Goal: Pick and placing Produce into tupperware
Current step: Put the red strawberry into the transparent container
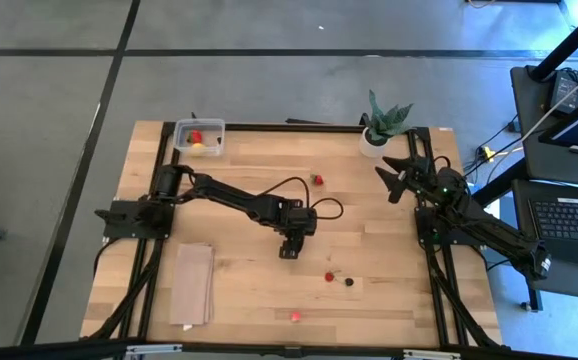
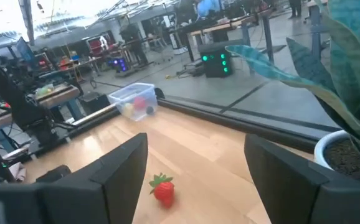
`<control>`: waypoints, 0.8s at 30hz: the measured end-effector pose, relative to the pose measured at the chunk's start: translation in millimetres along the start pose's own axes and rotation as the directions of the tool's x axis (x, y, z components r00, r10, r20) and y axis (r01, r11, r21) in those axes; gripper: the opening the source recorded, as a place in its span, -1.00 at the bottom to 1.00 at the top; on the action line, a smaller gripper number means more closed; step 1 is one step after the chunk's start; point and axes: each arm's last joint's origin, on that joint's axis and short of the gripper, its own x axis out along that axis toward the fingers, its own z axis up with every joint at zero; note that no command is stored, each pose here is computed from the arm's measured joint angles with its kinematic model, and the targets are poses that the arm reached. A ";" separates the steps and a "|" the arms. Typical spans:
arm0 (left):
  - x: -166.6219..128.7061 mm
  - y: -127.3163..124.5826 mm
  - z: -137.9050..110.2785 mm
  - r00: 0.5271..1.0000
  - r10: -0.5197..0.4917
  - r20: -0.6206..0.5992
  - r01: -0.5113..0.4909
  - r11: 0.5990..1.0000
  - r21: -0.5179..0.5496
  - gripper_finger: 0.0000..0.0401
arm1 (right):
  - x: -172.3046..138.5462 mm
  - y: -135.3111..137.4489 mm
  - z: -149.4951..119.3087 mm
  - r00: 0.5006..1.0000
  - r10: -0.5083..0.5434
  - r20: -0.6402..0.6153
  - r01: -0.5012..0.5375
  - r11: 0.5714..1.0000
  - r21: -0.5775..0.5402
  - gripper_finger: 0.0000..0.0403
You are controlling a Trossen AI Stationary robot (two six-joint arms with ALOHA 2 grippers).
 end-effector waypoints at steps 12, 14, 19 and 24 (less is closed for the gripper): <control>0.0 0.4 -1.9 1.000 -0.012 -0.019 0.011 1.000 -0.025 0.14 | 0.0 0.0 0.0 1.000 0.000 0.000 0.000 1.000 0.000 0.34; 0.0 0.3 -1.8 1.000 -0.013 -0.019 0.012 0.999 -0.030 0.12 | 0.0 0.0 0.0 1.000 0.000 0.000 0.000 1.000 0.000 0.34; 0.0 0.6 -0.6 1.000 -0.008 -0.006 0.007 0.999 -0.053 0.07 | 0.0 0.0 0.0 1.000 0.000 0.000 0.000 1.000 0.000 0.34; 5.3 0.0 -3.5 0.999 -0.012 -0.031 0.010 0.998 -0.068 -0.01 | 0.0 0.0 0.0 1.000 0.000 0.000 0.000 1.000 0.000 0.34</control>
